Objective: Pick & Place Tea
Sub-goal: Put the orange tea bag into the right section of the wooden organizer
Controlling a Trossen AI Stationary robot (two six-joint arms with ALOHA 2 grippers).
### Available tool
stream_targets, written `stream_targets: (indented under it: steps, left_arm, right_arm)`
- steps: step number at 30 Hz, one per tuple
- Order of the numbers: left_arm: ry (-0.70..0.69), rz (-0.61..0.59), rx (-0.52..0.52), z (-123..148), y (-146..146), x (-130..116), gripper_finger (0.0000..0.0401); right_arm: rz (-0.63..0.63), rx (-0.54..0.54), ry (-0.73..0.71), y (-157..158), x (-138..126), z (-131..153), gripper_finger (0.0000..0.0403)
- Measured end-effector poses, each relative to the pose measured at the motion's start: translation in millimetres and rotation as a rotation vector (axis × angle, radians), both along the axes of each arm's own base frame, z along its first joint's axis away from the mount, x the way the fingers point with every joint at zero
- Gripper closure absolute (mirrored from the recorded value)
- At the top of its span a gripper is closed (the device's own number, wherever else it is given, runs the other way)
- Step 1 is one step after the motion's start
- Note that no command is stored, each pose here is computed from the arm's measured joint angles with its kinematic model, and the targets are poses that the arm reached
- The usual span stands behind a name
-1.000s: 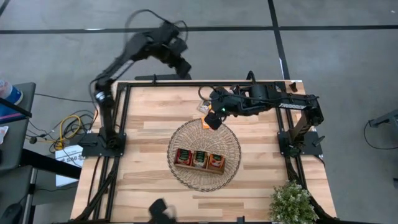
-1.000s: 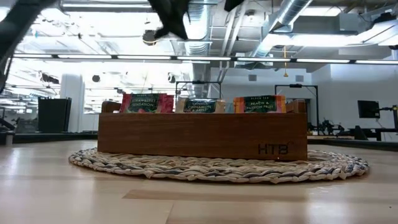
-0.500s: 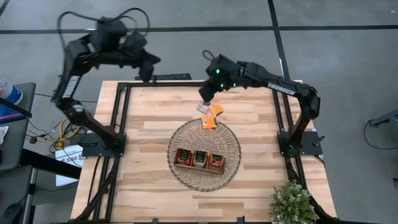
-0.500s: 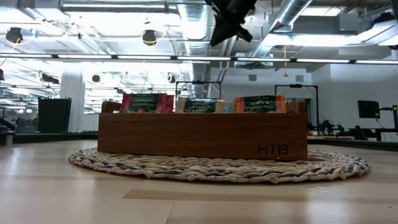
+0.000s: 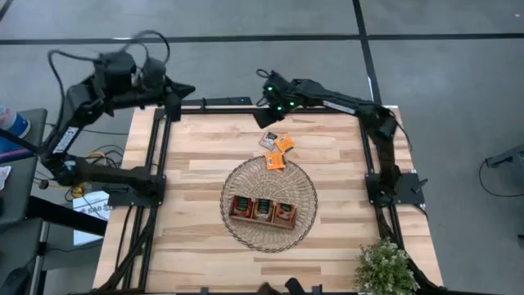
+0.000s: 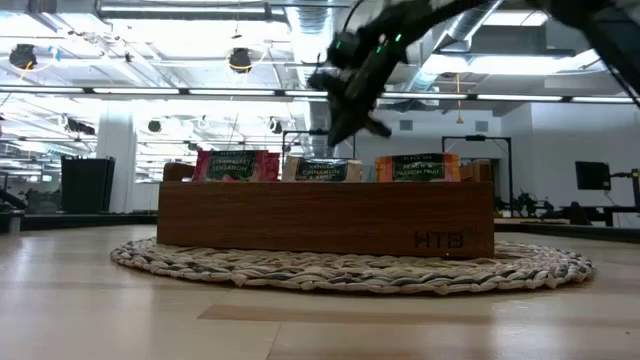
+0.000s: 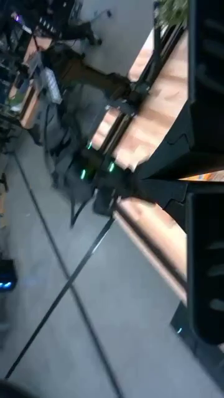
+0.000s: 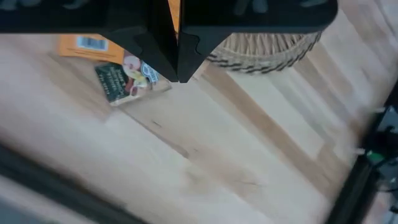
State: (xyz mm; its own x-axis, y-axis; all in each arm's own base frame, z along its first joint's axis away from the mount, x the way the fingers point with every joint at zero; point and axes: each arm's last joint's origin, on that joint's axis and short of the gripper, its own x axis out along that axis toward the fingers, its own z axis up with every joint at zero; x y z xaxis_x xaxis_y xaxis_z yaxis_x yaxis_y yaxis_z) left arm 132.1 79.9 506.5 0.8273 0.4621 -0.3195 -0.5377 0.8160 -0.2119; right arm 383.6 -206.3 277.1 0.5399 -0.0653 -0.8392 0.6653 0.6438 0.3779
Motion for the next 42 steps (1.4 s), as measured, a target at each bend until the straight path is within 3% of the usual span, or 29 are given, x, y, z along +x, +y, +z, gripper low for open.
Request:
stream_targets:
  steps: [7, 16, 19, 22, 27, 31, 37, 42]
  left_arm:
    - [-0.044, 0.015, -0.101, -39.1, -2.2, 2.9, 0.0401]
    - [-0.082, 0.020, -0.104, -39.6, -4.8, -1.5, 0.0401]
    - [-0.081, 0.024, -0.102, -39.6, -4.7, -1.6, 0.0401]
    - [-0.080, 0.024, -0.103, -39.7, -4.8, -1.6, 0.0401]
    - [-0.083, 0.020, -0.103, -39.4, -4.8, -1.4, 0.0401]
    - [-0.083, 0.020, -0.103, -39.5, -4.8, -1.4, 0.0401]
    - [-0.081, 0.020, -0.105, -39.7, -4.9, -1.5, 0.0401]
    - [-0.066, 0.021, -0.117, -41.5, -5.1, -1.9, 0.0401]
  right_arm:
    - [-0.129, 0.241, 0.137, -25.2, 24.4, -57.8, 0.0403]
    - [-0.165, 0.520, 0.423, -51.6, 17.2, -109.2, 0.0403]
    - [-0.144, 0.516, 0.389, -53.6, 24.3, -103.5, 0.0403]
    - [-0.137, 0.583, 0.306, -56.0, 27.7, -91.2, 0.0403]
    - [-0.175, 0.651, 0.263, -66.9, 24.9, -97.7, 0.0403]
    - [-0.061, 0.576, 0.219, -67.1, 23.2, -86.5, 0.0403]
    - [0.310, 0.314, 0.189, -47.7, 24.9, -59.3, 0.0403]
    - [0.537, 0.062, 0.134, -18.5, 38.8, -29.0, 0.0403]
